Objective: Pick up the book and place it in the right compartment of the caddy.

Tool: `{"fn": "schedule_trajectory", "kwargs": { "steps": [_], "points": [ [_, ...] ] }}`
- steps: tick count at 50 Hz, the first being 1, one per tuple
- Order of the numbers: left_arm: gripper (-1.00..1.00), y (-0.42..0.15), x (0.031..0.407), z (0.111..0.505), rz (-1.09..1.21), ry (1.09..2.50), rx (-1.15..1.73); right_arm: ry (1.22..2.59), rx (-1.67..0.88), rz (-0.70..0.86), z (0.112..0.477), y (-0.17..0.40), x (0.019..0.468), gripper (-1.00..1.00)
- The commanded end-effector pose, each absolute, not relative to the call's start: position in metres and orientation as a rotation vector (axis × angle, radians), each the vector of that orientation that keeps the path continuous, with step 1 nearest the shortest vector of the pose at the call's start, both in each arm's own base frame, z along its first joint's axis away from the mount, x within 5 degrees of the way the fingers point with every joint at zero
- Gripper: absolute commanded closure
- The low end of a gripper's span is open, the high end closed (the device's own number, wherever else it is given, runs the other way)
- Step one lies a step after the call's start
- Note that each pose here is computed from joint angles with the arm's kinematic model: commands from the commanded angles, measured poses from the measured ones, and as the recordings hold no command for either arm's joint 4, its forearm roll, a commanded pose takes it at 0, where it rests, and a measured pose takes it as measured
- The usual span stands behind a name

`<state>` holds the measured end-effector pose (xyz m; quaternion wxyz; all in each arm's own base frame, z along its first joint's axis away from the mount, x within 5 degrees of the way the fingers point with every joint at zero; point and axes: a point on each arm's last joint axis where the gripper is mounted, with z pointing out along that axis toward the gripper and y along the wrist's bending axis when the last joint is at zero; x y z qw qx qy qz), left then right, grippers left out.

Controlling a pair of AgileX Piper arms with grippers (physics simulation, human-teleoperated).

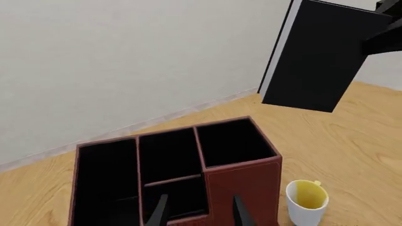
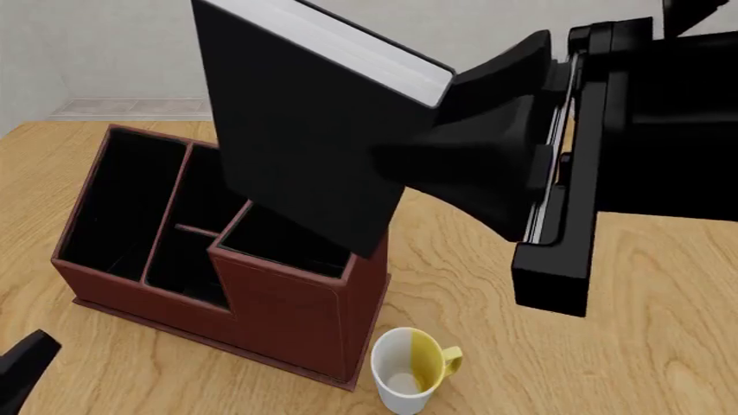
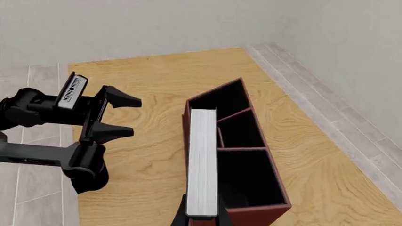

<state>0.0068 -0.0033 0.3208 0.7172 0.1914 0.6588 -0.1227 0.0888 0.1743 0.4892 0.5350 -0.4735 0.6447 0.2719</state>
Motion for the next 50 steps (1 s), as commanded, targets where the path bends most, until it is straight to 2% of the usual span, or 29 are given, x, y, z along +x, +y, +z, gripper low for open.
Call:
{"fn": "schedule_trajectory", "kwargs": {
  "steps": [1,35,50],
  "points": [
    [-1.00,-0.003,0.007,0.321,-0.270,1.457,0.419,1.525,-1.116,0.646,0.494,0.170,0.087,1.00],
    [-1.00,-0.003,0.007,0.322,-0.278,1.458,0.414,1.529,-1.112,0.649,0.493,0.171,0.088,1.00],
    [-1.00,-0.002,0.004,0.327,-0.260,1.450,0.386,1.575,-1.096,0.657,0.482,0.199,0.104,1.00]
  ]
}}
